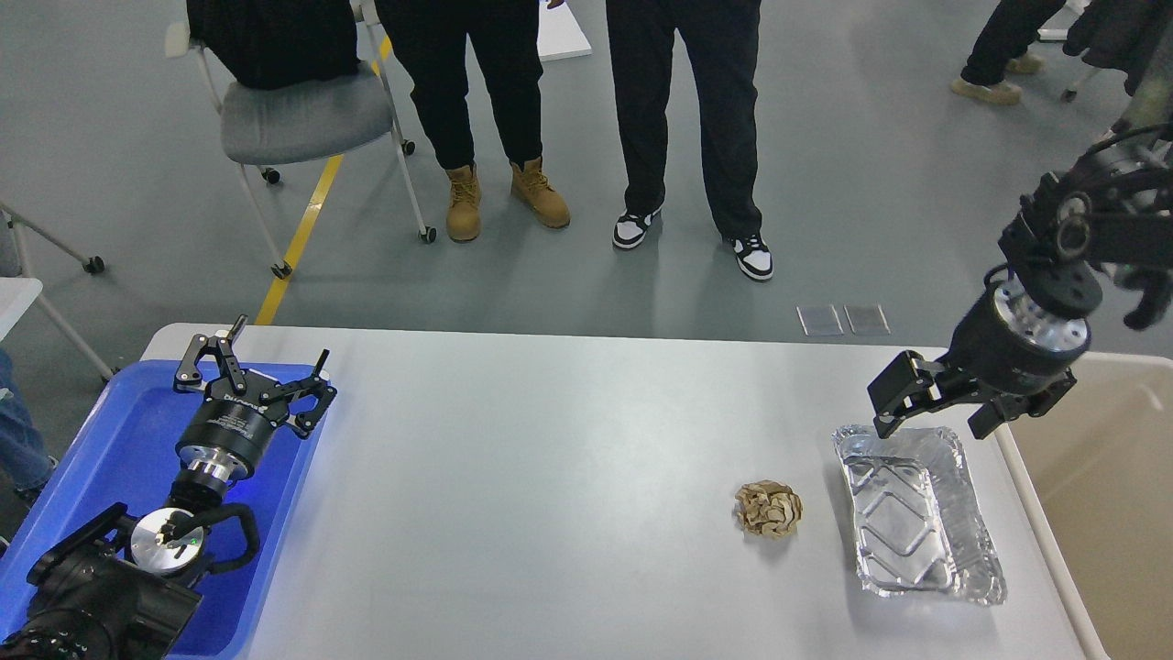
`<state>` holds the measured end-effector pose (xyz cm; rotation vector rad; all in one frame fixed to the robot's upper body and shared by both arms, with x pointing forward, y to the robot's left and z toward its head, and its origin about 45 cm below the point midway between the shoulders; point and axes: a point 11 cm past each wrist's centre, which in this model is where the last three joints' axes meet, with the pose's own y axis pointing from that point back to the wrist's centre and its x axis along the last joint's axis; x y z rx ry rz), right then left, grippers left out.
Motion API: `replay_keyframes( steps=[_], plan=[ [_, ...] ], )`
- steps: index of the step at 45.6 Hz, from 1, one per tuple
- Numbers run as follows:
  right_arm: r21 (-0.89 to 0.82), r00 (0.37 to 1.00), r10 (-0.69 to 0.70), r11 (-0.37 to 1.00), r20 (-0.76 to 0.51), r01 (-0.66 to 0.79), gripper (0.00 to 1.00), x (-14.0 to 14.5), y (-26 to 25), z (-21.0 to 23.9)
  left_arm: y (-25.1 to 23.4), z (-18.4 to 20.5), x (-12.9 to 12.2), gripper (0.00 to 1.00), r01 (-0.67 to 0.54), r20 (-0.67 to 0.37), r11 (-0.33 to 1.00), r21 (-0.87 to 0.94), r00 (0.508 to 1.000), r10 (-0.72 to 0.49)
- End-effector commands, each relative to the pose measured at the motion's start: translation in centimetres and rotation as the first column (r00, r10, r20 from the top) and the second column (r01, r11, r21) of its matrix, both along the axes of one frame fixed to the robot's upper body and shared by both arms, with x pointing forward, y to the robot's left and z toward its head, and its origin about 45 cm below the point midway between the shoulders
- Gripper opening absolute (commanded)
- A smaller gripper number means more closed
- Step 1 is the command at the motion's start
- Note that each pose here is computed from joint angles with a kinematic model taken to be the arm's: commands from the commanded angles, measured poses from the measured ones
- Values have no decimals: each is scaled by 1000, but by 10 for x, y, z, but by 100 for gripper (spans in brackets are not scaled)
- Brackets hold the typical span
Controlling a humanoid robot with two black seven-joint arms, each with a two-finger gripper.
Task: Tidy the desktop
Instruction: 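Lower the right gripper onto the foil tray's edge nearest the bin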
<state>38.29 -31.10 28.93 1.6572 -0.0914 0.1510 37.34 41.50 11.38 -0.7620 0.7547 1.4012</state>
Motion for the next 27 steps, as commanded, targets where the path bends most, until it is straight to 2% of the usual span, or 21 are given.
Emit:
replay_keyframes(
  steps=[1, 16, 21, 27],
  plan=[
    [-48, 1000, -13, 999, 7, 13, 100, -3, -40, -46, 0, 0, 0, 100, -1, 1, 1000, 0, 1000, 1],
    [-183, 997, 12, 983, 81, 3, 100, -14, -80, -106, 0, 0, 0, 100, -1, 1, 1000, 0, 1000, 1],
    [-227, 993, 57, 973, 106, -32, 100, -14, -81, -124, 0, 0, 0, 100, -1, 1, 1000, 0, 1000, 1],
    [-223, 992, 45, 975, 117, -18, 100, -15, -83, -132, 0, 0, 0, 100, -1, 1, 1000, 0, 1000, 1]
  ],
)
